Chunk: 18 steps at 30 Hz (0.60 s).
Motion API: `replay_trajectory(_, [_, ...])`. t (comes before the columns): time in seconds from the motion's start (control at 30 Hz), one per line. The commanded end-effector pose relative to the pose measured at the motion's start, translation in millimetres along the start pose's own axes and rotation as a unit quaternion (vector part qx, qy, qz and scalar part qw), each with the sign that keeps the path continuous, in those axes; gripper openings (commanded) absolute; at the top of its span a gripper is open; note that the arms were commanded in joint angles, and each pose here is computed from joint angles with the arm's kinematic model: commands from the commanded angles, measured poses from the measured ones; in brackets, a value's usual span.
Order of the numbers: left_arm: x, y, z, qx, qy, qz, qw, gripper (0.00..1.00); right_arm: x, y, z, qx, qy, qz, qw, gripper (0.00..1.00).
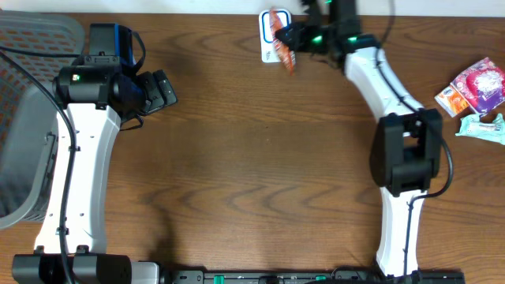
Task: Scan the item barcode
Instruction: 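Lift the red-brown wrapper with the right gripper to the scanner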
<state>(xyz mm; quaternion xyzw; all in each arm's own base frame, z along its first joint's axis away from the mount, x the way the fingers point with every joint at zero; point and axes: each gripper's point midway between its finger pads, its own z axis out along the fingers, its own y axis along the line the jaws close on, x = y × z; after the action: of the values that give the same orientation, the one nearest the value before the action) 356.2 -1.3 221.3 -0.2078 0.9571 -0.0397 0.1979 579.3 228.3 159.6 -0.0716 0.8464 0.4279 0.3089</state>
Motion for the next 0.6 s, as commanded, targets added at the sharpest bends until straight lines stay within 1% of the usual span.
replay_trajectory(0.0, [-3, 1, -6, -0.001, -0.010, -0.003, 1.000, 0.98, -5, 17, 0, -0.072, 0.007, 0.059, 0.996, 0.01])
replay_trajectory(0.2, [-3, 1, -6, -0.001, -0.010, -0.003, 1.000, 0.98, -18, 7, 19, -0.107, -0.029, 0.113, 0.987, 0.01])
replay_trajectory(0.37, [-3, 1, -6, -0.001, -0.010, -0.003, 1.000, 0.98, -26, -6, 37, -0.149, -0.061, 0.169, 0.972, 0.01])
replay_trajectory(0.4, [-3, 1, -6, -0.001, -0.010, -0.003, 1.000, 0.98, -26, -9, 40, -0.159, -0.067, 0.169, 0.970, 0.01])
replay_trajectory(0.47, [-3, 1, -6, -0.001, -0.010, -0.003, 1.000, 0.98, -27, -3, 41, -0.192, -0.079, 0.129, 0.970, 0.01])
replay_trajectory(0.57, [-3, 1, -6, -0.001, -0.010, -0.003, 1.000, 0.98, -27, -3, 40, -0.197, -0.083, 0.122, 0.969, 0.01])
